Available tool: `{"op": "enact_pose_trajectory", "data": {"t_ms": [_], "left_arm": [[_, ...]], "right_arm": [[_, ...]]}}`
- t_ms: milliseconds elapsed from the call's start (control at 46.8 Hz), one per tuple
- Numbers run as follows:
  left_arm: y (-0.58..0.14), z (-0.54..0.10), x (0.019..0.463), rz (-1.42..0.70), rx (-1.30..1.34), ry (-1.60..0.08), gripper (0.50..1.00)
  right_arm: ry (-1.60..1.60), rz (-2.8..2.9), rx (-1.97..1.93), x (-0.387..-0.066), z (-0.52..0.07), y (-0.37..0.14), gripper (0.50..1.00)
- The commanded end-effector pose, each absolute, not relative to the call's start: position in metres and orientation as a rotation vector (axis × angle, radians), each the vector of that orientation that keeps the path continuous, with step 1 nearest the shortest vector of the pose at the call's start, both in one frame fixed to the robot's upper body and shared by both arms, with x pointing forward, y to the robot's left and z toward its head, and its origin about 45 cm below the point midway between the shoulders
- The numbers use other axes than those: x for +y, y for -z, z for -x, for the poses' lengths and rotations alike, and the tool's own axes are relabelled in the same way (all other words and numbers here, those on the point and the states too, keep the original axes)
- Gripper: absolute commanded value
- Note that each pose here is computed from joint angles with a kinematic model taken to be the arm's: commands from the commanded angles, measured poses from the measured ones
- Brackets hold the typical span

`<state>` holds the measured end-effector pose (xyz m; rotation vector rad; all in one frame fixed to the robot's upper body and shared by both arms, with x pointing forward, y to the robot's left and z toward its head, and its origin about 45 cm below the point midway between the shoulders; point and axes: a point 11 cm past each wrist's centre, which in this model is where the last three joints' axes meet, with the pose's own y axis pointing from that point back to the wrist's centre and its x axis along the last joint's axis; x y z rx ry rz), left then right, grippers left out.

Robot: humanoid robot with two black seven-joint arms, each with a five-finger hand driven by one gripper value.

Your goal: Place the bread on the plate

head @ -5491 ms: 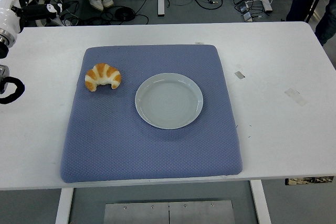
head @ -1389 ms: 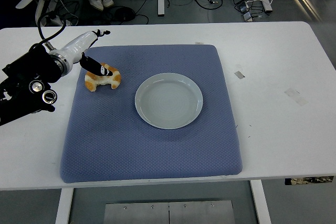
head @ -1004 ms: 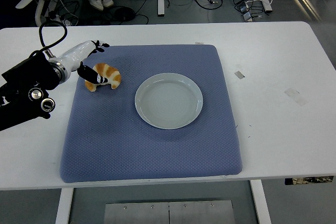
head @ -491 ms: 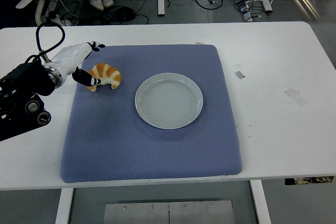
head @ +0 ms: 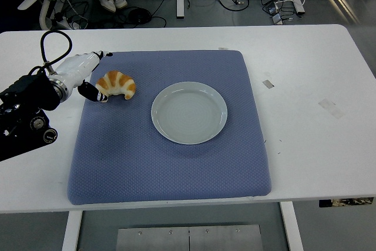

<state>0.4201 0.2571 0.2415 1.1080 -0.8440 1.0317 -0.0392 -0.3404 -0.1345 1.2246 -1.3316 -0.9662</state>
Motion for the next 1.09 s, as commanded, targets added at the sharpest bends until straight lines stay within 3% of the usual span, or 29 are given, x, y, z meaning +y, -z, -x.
{"op": "enact_pose_trajectory", "data": {"t_ms": [0,641,812,1068], "left_arm": [[-0.241,-0.423,0.258,-1.113,-0.846,-1.038,0.972],[-0.231,-0.432,0.240,-1.103,-0.828,-1.019,0.948],[-0.226,-0.430,0.238,-1.120,-0.815,-0.982,0.862],[-0.223,-0.429,0.235,-1.133,-0.805,-0.948,0.808]], "right_arm": [[0.966,-1.225,-1.331,-0.340,0.039,0.135,1.000],[0.966,-1.225,-1.331,-0.340,0.039,0.135,1.000],[0.966,-1.225,-1.331,-0.340,0.039,0.135,1.000],[0.966,-1.225,-1.331,-0.340,0.039,0.135,1.000]]}}
